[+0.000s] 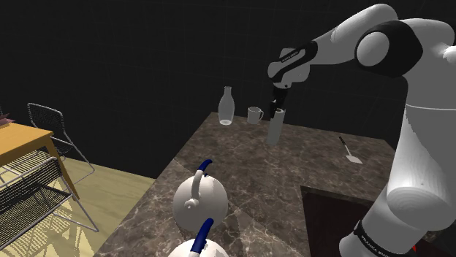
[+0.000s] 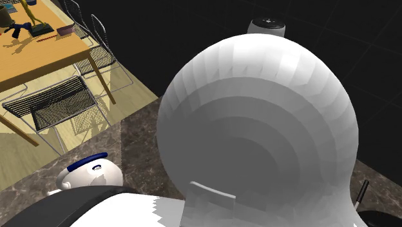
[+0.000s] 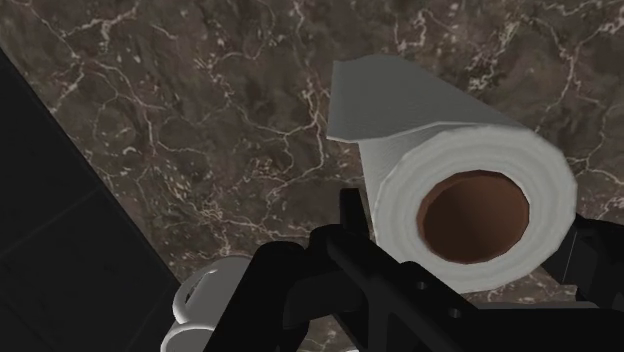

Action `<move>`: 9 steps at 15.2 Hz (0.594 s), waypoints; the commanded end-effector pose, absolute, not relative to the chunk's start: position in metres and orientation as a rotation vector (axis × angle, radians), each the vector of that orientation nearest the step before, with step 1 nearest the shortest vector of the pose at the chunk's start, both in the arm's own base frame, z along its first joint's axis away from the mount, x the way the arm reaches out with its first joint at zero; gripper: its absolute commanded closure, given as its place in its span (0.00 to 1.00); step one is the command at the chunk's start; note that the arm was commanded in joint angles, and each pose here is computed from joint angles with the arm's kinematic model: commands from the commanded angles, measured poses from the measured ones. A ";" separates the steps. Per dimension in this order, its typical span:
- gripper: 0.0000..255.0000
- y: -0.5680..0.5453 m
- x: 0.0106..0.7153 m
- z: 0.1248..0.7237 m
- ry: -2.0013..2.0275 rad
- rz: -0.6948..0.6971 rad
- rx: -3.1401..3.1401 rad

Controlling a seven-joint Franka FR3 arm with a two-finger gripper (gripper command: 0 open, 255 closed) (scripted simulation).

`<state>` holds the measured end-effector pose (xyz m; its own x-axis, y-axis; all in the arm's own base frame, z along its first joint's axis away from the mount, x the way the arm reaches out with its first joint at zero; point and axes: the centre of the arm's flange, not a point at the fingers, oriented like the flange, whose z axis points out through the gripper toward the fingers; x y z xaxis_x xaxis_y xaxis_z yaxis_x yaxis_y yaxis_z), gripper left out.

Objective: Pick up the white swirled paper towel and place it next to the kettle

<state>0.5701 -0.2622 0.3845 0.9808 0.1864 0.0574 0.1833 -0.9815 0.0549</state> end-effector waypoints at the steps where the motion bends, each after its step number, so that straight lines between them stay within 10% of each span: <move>1: 1.00 -0.263 0.570 0.389 0.285 0.094 3.077; 9: 1.00 -0.263 0.570 0.431 0.285 0.094 3.077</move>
<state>0.5700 -0.2639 0.4262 0.9811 0.1852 0.0565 0.1821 -0.9817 0.0558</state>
